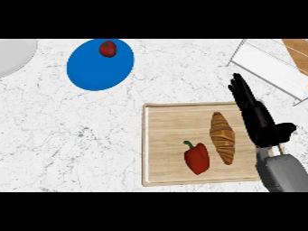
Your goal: Pick the croissant from the tray and place it in the tiered shelf
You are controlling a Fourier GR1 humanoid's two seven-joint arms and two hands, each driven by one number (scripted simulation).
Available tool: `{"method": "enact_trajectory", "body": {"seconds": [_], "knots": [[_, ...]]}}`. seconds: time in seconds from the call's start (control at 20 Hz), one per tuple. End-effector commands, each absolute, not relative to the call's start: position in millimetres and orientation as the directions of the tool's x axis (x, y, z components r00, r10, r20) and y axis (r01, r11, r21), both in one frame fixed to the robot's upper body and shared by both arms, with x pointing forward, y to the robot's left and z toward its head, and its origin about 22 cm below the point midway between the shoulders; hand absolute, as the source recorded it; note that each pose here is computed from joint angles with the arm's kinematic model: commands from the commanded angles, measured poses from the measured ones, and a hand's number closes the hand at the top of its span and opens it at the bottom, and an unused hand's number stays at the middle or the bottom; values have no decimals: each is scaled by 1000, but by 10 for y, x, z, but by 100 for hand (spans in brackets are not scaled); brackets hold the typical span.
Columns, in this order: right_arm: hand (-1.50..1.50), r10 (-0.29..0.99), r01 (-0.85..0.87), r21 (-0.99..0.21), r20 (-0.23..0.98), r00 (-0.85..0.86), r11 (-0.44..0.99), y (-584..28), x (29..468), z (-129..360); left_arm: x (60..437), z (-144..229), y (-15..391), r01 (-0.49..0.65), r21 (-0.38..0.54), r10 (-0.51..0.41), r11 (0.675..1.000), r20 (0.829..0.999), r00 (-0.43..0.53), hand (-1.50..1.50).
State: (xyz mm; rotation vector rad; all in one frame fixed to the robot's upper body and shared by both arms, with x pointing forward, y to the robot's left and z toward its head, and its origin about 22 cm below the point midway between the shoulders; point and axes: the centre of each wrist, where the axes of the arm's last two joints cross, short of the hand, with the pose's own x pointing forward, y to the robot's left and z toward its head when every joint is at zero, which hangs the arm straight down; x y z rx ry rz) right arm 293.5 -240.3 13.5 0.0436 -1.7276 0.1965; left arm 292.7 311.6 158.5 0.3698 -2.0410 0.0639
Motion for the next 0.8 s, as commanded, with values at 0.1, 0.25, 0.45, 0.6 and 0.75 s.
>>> {"method": "enact_trajectory", "body": {"seconds": [0.1,0.25,0.45,0.6,0.75], "knots": [[150,183,27,-181,953,-240,983,-2175,3107,424,2719,803,3221,-232,175,-210,957,968,-137,0],[150,225,146,-190,931,-287,971,-1902,3233,605,2484,291,3386,-183,256,-228,949,960,161,0],[150,556,604,-455,831,24,654,-2772,3010,103,2395,218,3388,-193,236,-192,952,956,221,0],[-150,487,572,-395,874,-8,719,-1758,2805,-148,2290,79,3413,-128,227,-191,965,950,249,0],[-150,504,555,-431,863,26,711,-1427,2741,-49,2284,104,3636,-131,209,-173,969,954,245,0]]}}
